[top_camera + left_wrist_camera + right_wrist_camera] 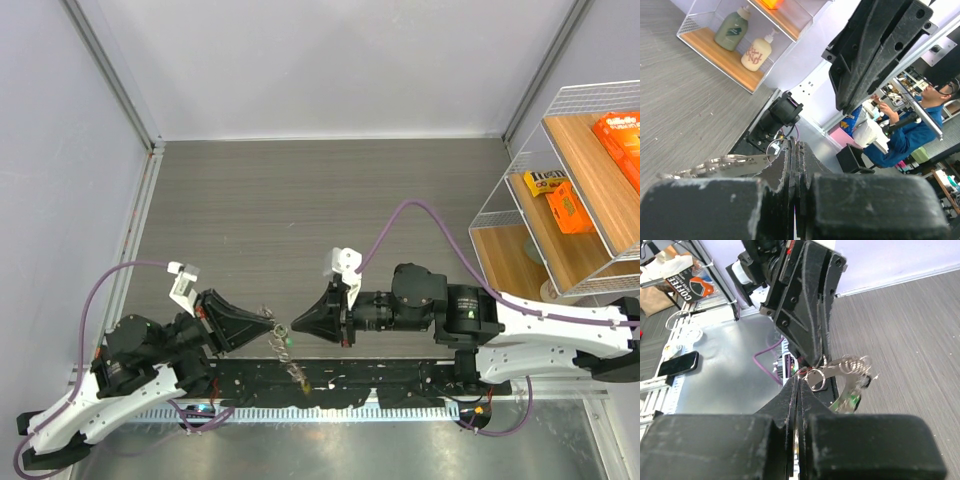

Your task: Put the keys on the keyring

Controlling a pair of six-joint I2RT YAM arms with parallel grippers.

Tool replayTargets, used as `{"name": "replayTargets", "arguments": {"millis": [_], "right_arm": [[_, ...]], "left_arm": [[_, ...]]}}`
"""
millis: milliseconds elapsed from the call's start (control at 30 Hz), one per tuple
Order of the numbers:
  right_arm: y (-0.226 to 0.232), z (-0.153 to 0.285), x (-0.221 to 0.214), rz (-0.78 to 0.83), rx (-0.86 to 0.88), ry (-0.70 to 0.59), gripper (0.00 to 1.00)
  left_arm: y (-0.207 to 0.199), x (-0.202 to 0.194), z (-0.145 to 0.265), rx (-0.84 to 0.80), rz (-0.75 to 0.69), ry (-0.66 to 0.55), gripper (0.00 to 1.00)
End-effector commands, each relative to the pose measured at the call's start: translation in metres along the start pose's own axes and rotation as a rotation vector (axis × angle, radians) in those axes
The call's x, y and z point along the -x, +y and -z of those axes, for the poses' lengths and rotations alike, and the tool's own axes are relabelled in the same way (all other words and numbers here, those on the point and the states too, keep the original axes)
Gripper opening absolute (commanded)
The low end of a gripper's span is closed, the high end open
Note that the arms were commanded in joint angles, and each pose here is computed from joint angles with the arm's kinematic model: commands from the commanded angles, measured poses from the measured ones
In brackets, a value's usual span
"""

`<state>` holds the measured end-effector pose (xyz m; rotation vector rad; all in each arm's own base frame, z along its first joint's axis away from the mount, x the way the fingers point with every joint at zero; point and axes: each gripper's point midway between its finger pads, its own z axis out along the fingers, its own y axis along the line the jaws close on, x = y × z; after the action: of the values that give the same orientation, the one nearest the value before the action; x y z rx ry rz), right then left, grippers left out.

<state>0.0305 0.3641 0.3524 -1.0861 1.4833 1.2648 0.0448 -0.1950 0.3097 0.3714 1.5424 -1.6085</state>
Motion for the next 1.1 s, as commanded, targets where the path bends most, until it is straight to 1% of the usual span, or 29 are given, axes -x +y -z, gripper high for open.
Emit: {"name": "replayTargets", "arguments": {"millis": [0, 67, 133, 167, 200, 233, 300, 367, 400, 567, 700, 833, 933, 1067], "right_arm": [[0.016, 0.001, -0.003, 0.013, 0.084, -0.023, 0.06], [0.016, 0.003, -0.009, 0.022, 0.085, -0.015, 0.05], [0.005, 0.006, -0.01, 0.027, 0.026, -0.02, 0.13], [0.002, 0.009, -0.011, 0.028, 0.005, -0.015, 0.24], [-0.004, 0.01, -0.012, 0.028, -0.026, -0.014, 0.28], [-0.012, 0.013, -0.012, 0.031, -0.072, -0.017, 0.36], [-0.022, 0.019, -0.011, 0.022, -0.132, -0.023, 0.43], [-0.037, 0.026, -0.016, 0.011, -0.214, -0.008, 0.47], [-0.047, 0.029, -0.018, -0.007, -0.271, -0.009, 0.49], [-0.08, 0.041, -0.047, -0.073, -0.455, 0.075, 0.56], [-0.104, 0.049, -0.081, -0.136, -0.561, 0.15, 0.6], [-0.121, 0.06, -0.103, -0.191, -0.643, 0.164, 0.62], [-0.131, 0.067, -0.119, -0.226, -0.689, 0.185, 0.64], [-0.143, 0.073, -0.139, -0.264, -0.741, 0.217, 0.65]], "left_arm": [[-0.014, 0.021, 0.004, -0.036, -0.042, -0.075, 0.0], [-0.015, 0.022, 0.003, -0.042, -0.052, -0.077, 0.0], [-0.016, 0.021, 0.002, -0.053, -0.061, -0.075, 0.0], [-0.017, 0.021, 0.002, -0.059, -0.068, -0.074, 0.0], [-0.02, 0.021, 0.002, -0.073, -0.08, -0.07, 0.0], [-0.022, 0.019, 0.001, -0.086, -0.091, -0.06, 0.0], [-0.027, 0.017, 0.002, -0.121, -0.123, -0.047, 0.0], [-0.034, 0.015, 0.003, -0.171, -0.173, -0.038, 0.0], [-0.037, 0.014, 0.003, -0.197, -0.198, -0.039, 0.0], [-0.052, 0.013, 0.006, -0.318, -0.332, -0.063, 0.0], [-0.074, 0.012, 0.01, -0.47, -0.446, -0.092, 0.0], [-0.085, 0.007, 0.015, -0.577, -0.556, -0.116, 0.0], [-0.09, 0.005, 0.019, -0.634, -0.648, -0.145, 0.0], [-0.083, 0.003, 0.018, -0.631, -0.773, -0.179, 0.0]]}}
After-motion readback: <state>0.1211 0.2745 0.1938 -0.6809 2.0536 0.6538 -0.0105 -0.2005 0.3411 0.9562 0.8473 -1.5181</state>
